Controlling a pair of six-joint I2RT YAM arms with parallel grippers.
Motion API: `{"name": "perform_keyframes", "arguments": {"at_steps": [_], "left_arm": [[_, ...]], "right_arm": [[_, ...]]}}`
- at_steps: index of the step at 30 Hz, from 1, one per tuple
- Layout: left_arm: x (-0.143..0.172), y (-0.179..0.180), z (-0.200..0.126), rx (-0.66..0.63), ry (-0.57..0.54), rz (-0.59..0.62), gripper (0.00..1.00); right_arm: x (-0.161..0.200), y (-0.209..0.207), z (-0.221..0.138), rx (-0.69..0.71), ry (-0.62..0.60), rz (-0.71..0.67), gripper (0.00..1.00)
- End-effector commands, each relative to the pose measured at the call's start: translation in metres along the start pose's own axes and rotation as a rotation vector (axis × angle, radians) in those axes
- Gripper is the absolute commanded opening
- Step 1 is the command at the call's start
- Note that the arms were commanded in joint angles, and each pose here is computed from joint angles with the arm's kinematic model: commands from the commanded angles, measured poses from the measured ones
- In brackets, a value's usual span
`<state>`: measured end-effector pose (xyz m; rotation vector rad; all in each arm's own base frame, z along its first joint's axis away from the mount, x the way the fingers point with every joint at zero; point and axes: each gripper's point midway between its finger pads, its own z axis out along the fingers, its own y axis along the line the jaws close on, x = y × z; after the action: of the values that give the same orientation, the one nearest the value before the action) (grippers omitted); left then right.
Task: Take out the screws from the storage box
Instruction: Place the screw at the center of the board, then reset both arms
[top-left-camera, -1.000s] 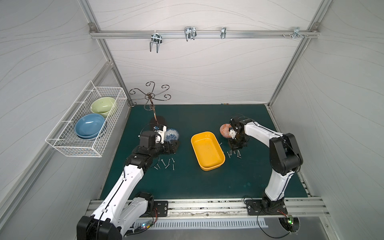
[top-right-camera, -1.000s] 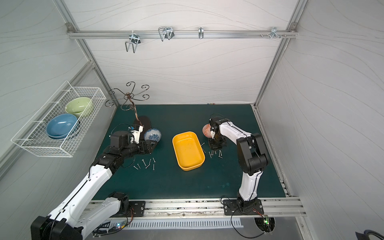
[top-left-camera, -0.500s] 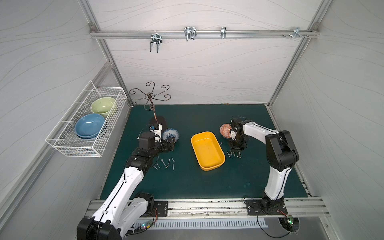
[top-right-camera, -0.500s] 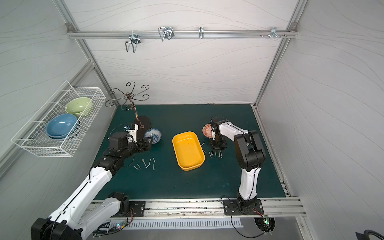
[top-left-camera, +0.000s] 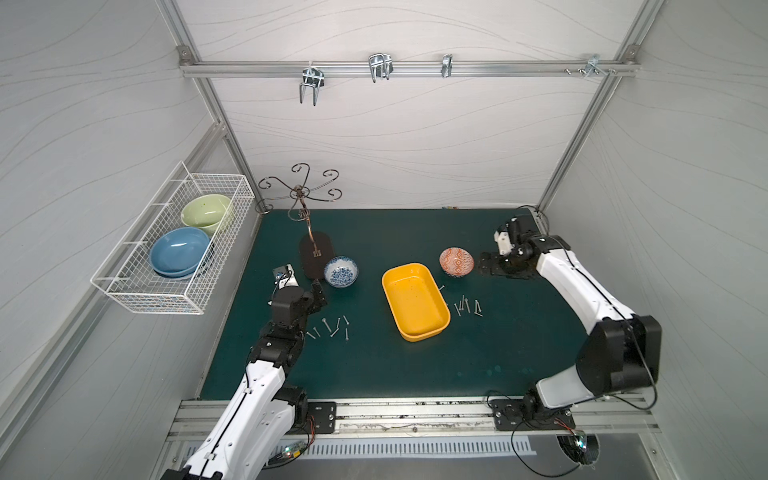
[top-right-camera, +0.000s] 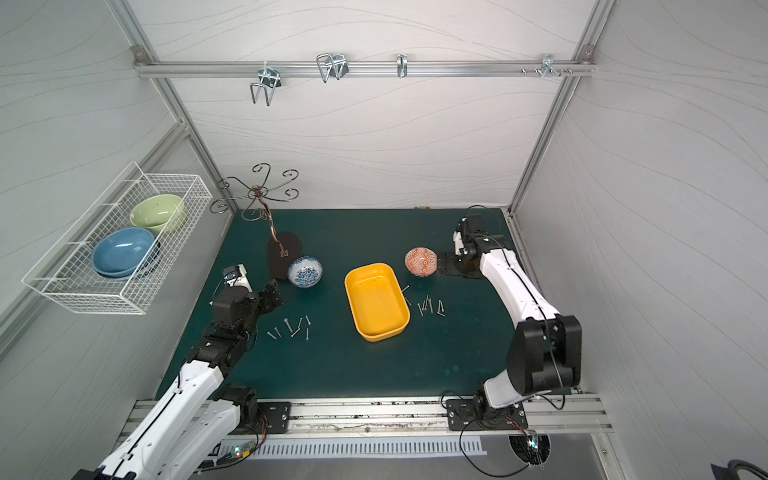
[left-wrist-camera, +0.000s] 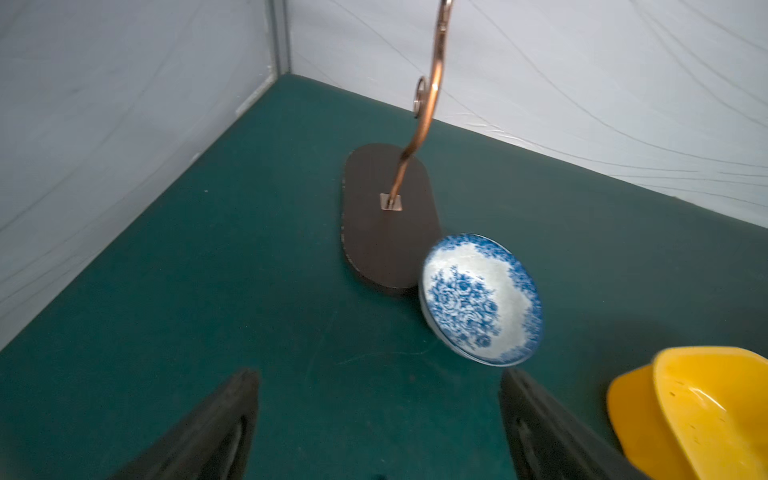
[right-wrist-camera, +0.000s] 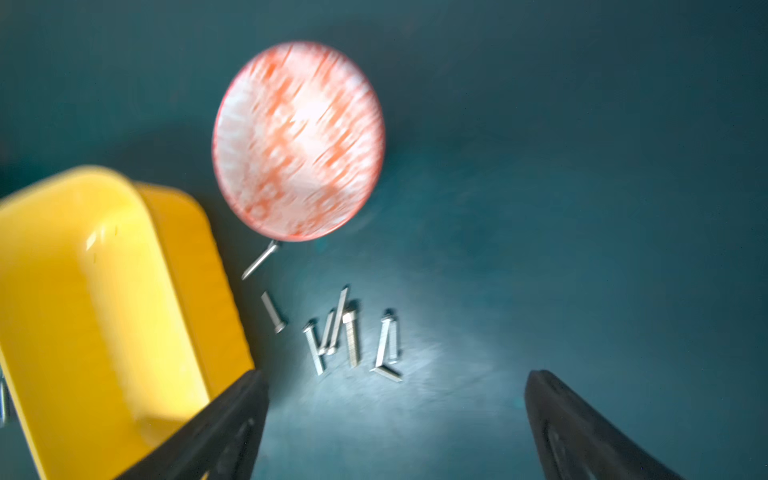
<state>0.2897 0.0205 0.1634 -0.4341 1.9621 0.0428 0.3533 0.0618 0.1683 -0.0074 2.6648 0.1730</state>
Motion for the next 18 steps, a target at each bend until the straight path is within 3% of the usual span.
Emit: {"name": "perform_keyframes", "arguments": {"at_steps": [1,6,9,13,15,18], "left_arm": [[-0.022,0.023,0.004,-0.114,-0.127,-0.061,0.94],[-0.007,0.055,0.02,-0.249,-0.148,-0.082,0.95],[0.001,0.059,0.035,-0.238,-0.156,-0.079,0.96],[0.01,0.06,0.052,-0.234,-0.164,-0.052,0.97],[0.008,0.065,0.052,-0.257,-0.177,-0.068,0.97],[0.009,0.053,0.056,-0.188,-0.165,-0.038,0.96]], "right_arm": [[-0.003,-0.036,-0.002,0.085,-0.055,0.091,0.99],[-0.027,-0.062,-0.018,-0.055,-0.284,0.225,0.99],[-0.043,-0.092,-0.024,-0.083,-0.417,0.336,0.99],[-0.042,-0.079,-0.01,-0.167,-0.528,0.247,0.99],[-0.032,-0.085,-0.006,-0.095,-0.626,0.205,0.99],[-0.007,-0.098,0.0,0.047,-0.761,0.104,0.99]]}}
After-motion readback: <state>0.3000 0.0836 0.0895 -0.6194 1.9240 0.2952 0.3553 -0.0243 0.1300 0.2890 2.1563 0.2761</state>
